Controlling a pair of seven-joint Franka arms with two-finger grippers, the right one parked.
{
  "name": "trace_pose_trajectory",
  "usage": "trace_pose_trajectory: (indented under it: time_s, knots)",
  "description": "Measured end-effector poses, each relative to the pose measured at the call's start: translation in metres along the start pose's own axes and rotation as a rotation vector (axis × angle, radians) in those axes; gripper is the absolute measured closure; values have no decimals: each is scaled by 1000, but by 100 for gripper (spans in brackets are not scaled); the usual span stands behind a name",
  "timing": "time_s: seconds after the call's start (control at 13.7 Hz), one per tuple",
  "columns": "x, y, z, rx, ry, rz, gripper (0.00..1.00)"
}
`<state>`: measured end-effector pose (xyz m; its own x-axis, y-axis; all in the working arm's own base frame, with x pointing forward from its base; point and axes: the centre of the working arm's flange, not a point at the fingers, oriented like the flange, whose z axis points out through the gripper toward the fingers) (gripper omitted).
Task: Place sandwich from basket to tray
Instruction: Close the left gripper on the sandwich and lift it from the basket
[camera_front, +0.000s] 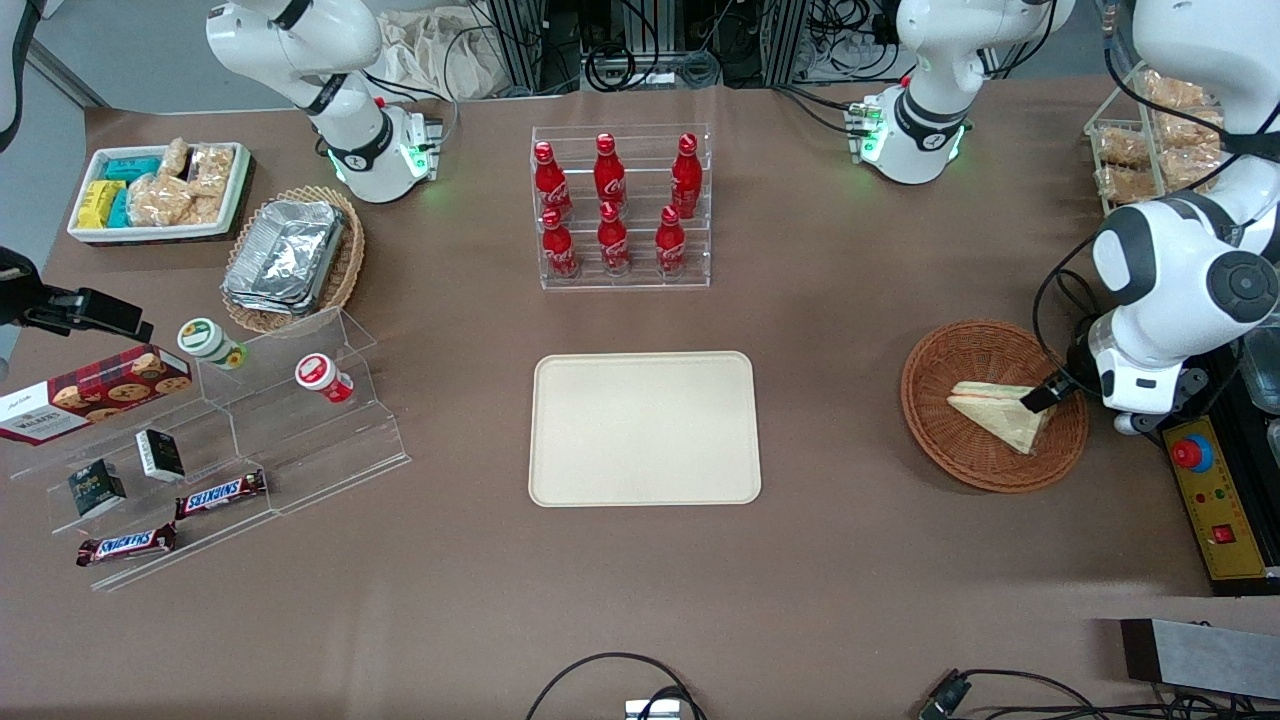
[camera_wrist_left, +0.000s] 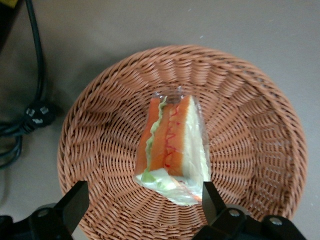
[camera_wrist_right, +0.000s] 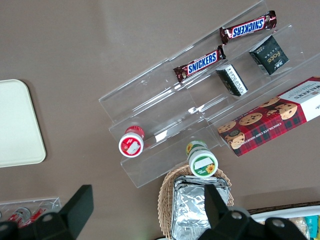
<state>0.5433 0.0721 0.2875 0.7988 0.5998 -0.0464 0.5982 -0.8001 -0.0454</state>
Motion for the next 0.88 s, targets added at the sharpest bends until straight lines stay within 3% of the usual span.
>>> trace_pose_trajectory:
  time_s: [0.22,0.73,0.88]
  knots:
    - [0,2,18,9,-16,-18,0]
    - [1,23,41,-3,-2,-101,0]
    - [-1,39,39,-8,6,-120,19]
